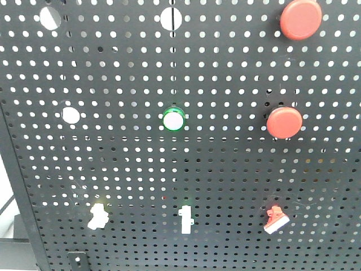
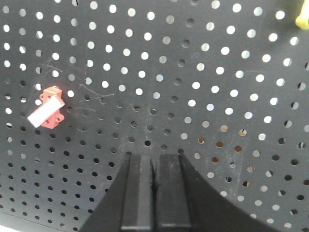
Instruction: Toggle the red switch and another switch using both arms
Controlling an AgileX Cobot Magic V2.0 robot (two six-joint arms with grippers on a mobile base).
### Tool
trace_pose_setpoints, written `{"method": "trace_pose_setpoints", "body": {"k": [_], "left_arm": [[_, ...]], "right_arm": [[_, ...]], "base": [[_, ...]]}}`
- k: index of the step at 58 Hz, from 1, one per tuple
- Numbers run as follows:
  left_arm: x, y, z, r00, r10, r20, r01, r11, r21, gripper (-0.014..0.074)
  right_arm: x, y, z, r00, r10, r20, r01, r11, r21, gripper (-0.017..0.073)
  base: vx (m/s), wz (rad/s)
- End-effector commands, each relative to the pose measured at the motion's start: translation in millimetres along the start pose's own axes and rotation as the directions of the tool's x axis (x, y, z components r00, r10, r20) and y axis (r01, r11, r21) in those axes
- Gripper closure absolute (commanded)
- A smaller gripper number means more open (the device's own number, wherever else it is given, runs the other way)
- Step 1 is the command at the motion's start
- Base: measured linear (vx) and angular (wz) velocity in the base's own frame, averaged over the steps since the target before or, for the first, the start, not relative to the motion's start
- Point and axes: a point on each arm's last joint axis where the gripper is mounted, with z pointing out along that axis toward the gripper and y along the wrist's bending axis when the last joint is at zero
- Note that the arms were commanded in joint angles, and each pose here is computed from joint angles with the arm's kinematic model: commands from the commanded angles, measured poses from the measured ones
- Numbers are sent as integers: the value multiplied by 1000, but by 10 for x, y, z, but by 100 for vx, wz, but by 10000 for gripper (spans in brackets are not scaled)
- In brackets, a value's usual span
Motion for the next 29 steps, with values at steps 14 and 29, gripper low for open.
{"method": "trace_pose_setpoints", "body": {"k": [14,29], "left_arm": [[17,1,9,999,-19,38,19,1000,0,591],[17,1,9,999,-19,38,19,1000,0,591]], "right_arm": [[-111,-47,13,999,-25,34,23,999,38,566],[-110,-47,14,999,-23,33,22,999,38,566]], "base": [[0,0],[0,0]]}}
